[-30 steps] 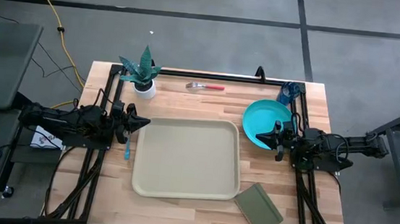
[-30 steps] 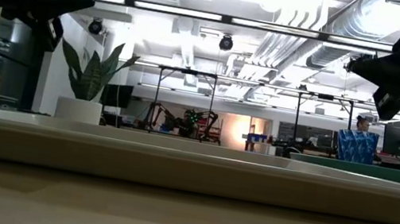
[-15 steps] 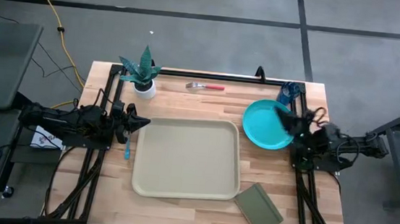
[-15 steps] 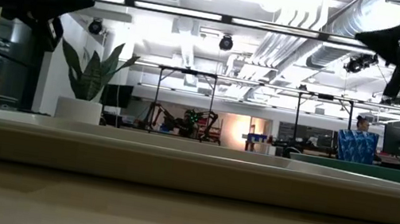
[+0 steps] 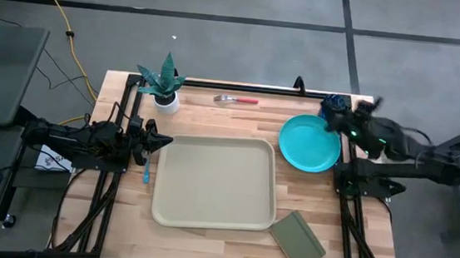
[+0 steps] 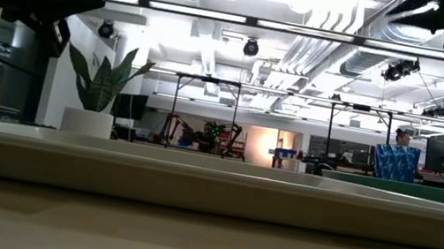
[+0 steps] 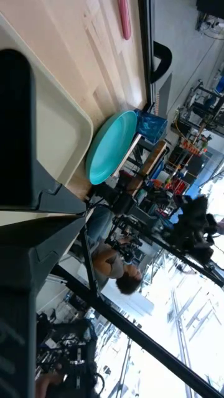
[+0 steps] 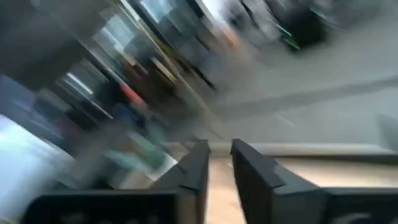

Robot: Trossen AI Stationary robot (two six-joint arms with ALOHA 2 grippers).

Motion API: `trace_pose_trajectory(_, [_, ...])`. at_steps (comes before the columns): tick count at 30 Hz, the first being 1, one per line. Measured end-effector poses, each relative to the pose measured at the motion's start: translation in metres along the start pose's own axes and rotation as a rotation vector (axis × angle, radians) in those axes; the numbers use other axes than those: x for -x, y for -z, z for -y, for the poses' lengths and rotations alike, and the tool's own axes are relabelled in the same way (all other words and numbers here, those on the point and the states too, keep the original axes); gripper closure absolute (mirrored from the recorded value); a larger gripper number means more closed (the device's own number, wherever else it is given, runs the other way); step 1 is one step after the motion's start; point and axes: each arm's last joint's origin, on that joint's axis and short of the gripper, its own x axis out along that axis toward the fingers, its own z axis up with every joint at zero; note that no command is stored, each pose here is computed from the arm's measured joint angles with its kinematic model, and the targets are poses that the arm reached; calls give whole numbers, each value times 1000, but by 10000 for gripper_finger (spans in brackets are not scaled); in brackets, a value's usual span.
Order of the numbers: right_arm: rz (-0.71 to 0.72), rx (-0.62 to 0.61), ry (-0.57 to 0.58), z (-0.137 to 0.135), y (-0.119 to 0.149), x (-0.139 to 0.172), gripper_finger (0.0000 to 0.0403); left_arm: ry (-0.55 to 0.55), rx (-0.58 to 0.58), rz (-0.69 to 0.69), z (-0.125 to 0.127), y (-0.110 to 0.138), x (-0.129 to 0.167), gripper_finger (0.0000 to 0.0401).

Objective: Pick and place plate/cup/fork/spoon on tray
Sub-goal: Put the blue cup on top of the gray tray

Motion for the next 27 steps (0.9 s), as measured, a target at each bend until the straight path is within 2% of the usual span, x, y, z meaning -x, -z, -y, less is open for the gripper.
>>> trace_pose_trajectory(5, [-299, 206, 357, -15, -20, -47, 225, 0, 0, 0, 0, 0, 0, 400])
trace_pose_trajectory(8, [-458, 250, 618, -2, -31, -84, 177, 0, 0, 0, 0, 0, 0, 400])
trace_pose_trajectory(10, [-568, 239, 736, 12, -39, -106, 157, 0, 0, 0, 0, 0, 0, 400])
trace_pose_trajectory(14, [-769, 163, 807, 45, -39, -142, 143, 0, 0, 0, 0, 0, 0, 400])
trace_pose_trajectory(17, [-849, 142, 847, 66, -36, -160, 142, 0, 0, 0, 0, 0, 0, 400])
trace_pose_trajectory(23, [-895, 186, 952, 92, -30, -180, 142, 0, 0, 0, 0, 0, 0, 400])
trace_pose_trajectory(27, [-912, 208, 978, 105, -26, -193, 142, 0, 0, 0, 0, 0, 0, 400])
